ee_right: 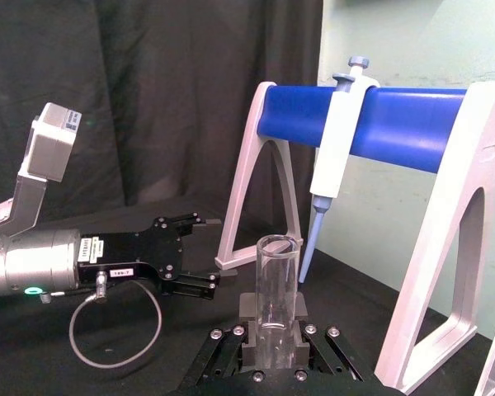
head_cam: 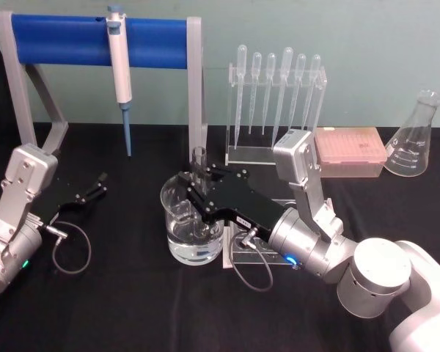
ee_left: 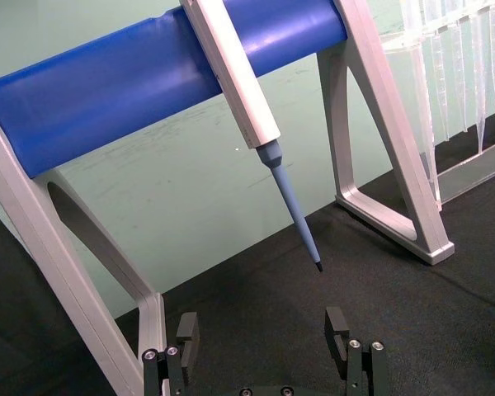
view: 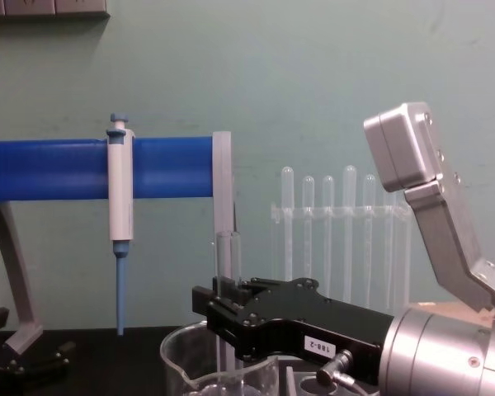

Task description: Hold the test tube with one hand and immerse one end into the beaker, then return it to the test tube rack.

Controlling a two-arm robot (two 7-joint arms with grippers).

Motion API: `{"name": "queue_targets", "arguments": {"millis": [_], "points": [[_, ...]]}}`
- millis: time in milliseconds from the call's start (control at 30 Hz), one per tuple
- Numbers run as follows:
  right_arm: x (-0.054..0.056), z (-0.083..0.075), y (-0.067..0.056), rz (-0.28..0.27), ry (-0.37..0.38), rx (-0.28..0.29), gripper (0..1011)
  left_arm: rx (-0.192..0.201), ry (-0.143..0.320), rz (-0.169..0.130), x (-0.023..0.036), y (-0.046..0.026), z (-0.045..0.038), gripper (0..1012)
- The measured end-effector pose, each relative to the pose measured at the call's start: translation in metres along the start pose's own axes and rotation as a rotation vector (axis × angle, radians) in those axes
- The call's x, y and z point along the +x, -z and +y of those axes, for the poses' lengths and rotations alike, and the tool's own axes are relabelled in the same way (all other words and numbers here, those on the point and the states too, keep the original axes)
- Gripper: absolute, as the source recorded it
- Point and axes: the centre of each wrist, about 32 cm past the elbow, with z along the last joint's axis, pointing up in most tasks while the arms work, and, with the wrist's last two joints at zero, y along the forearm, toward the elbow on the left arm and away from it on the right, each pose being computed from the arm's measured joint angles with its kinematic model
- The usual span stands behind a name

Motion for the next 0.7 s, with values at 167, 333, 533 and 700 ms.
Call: {"name": "queue_targets", "arguments": {"millis": [167,333,533,700], "points": [[0.0,0.0,0.0,0.0,0.0,0.0,227,0.0,0.0,0.0,0.0,0.0,0.0,1000],[0.0,0.0,0.0,0.0,0.0,0.0,227,0.0,0.0,0.0,0.0,0.0,0.0,1000],[0.0,0.0,0.0,0.0,0.0,0.0,227,0.0,0.0,0.0,0.0,0.0,0.0,1000],[0.0,0.0,0.0,0.0,0.0,0.0,227,0.0,0.0,0.0,0.0,0.0,0.0,1000]]}}
